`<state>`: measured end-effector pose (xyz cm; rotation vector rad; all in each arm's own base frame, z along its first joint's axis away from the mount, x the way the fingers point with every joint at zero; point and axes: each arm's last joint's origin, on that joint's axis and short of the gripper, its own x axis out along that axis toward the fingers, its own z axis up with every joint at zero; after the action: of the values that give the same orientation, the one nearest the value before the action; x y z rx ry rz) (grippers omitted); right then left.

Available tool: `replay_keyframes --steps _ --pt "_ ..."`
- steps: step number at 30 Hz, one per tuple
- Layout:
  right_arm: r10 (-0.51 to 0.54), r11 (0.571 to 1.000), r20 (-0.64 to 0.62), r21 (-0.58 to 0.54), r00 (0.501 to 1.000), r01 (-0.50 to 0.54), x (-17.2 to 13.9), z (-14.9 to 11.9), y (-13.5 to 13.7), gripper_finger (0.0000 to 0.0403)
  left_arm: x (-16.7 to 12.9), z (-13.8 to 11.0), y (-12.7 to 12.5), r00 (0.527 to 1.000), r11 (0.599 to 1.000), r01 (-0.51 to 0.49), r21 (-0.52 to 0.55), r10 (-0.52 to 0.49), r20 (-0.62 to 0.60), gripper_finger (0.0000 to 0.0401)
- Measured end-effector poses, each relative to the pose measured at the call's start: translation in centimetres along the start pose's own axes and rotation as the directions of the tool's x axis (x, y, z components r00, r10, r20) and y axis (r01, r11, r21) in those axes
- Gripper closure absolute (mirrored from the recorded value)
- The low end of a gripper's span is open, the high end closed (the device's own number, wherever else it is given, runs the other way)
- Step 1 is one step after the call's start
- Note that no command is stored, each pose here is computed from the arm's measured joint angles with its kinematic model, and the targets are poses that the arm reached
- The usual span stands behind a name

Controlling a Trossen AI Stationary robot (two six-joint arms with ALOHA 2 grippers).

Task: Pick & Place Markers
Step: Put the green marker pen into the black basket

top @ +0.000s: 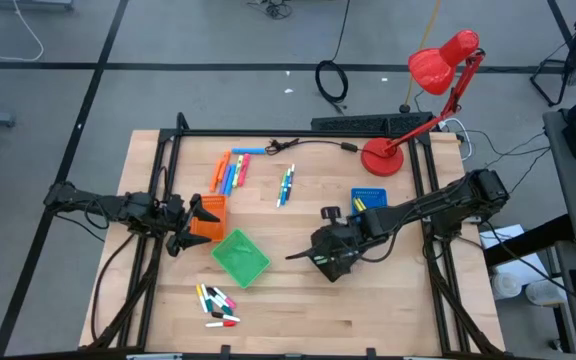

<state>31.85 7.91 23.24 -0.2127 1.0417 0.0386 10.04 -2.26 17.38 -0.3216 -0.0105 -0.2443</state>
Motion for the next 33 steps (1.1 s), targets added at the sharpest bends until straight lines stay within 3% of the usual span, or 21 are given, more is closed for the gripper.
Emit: replay_keyframes --steps 7,11,15,17,21,24,26,31,33 --pt "-0.085 0.992 0.212 -0.074 0.974 0.103 0.0 2.2 -1.4 0.0342 0.0 0.0 0.0 1.0 1.0 0.0 0.0 0.0 0.0 0.0091" --pt "-0.113 0.991 0.234 -0.039 0.966 0.125 0.1 2.4 -2.9 0.0342 0.0 0.0 0.0 1.0 1.0 0.0 0.0 0.0 0.0 0.0091" --pt "-0.044 0.999 0.245 -0.02 0.968 0.051 -0.2 1.6 -5.0 0.0347 0.0 0.0 0.0 1.0 1.0 0.0 0.0 0.0 0.0 0.0091" --pt "0.0 1.0 0.31 -0.001 0.951 0.0 -1.2 1.1 -6.3 0.035 0.0 0.0 0.0 1.0 1.0 0.0 0.0 0.0 0.0 0.0091" --pt "-0.04 0.999 0.419 0.048 0.907 0.022 -3.9 -1.2 -8.0 0.0359 0.0 0.0 0.0 1.0 1.0 0.0 0.0 0.0 0.0 0.0091" --pt "-0.097 0.995 0.526 0.085 0.845 0.061 -5.8 -3.7 -8.7 0.0367 0.0 0.0 0.0 1.0 1.0 0.0 0.0 0.0 0.002 0.0091" --pt "-0.14 0.989 0.613 0.116 0.778 0.087 -6.8 -5.5 -8.9 0.0373 0.0 0.0 0.0 1.0 1.0 -0.005 0.0 0.005 -0.001 0.0091" --pt "-0.2 0.979 0.748 0.176 0.633 0.102 -7.0 -10.4 -8.1 0.038 0.0 -0.1 0.0 1.0 1.0 -0.005 -0.002 0.005 -0.005 0.0091" --pt "-0.215 0.977 0.797 0.182 0.565 0.115 -7.1 -11.7 -7.8 0.0379 0.0 -0.1 0.0 1.0 0.995 -0.001 -0.103 0.001 -0.007 0.0091"
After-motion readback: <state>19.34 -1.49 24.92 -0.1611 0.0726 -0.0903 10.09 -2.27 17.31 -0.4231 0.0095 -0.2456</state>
